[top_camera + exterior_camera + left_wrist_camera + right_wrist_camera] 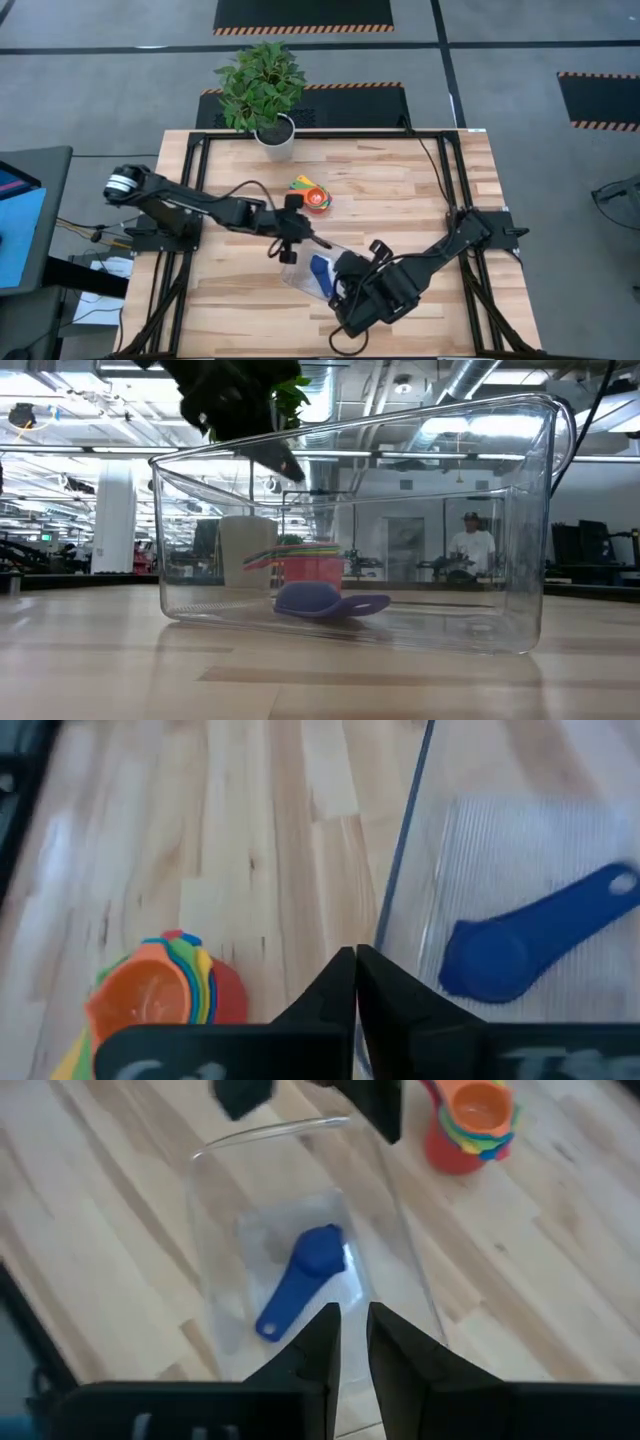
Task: Nest measuring cups in basket
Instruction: Adjust the transparent bin on the table, then stack the dark blue measuring cups on top of the orange measuring cups
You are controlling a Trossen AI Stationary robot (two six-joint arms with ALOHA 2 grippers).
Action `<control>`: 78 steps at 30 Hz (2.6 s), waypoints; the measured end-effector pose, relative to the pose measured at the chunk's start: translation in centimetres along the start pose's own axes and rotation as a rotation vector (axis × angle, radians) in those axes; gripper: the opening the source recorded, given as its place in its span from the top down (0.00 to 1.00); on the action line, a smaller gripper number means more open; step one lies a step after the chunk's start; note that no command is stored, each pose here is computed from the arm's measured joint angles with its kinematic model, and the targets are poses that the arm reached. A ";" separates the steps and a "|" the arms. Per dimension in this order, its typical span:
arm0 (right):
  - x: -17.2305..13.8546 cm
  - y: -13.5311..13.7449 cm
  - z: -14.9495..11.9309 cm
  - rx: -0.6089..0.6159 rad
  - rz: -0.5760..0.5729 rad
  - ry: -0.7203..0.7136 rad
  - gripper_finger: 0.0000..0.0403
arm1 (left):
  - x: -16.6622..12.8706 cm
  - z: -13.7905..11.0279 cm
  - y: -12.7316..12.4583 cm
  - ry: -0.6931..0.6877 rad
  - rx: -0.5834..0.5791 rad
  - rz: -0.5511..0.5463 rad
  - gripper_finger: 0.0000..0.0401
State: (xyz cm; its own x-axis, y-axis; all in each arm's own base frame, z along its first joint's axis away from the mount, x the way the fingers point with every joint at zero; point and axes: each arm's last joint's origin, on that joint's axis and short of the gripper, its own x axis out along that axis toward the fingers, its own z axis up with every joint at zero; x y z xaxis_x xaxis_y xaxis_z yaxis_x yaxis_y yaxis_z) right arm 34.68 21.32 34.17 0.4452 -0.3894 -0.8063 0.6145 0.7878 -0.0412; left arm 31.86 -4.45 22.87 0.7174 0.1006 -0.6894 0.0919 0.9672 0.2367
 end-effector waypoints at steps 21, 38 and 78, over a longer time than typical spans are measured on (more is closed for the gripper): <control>-0.2 0.1 -0.3 -0.046 0.006 0.000 0.81 | 1.9 0.5 2.4 0.253 0.046 -0.066 1.00; -0.2 0.1 -0.3 -0.082 0.006 0.002 0.81 | 1.9 -0.1 -0.4 0.347 0.072 -0.096 1.00; 3.3 0.1 2.4 0.399 0.066 0.230 0.81 | -16.5 -4.6 -3.8 0.603 -0.401 -0.070 1.00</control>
State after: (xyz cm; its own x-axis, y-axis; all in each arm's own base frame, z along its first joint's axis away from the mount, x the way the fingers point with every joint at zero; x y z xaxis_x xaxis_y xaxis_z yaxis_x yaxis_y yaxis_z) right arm 37.74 18.94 32.92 0.3629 -0.1932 -0.9116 0.8127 0.5442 0.2082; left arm 16.49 -8.76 30.24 0.2026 0.0345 -0.9787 -0.2193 0.9756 -0.0110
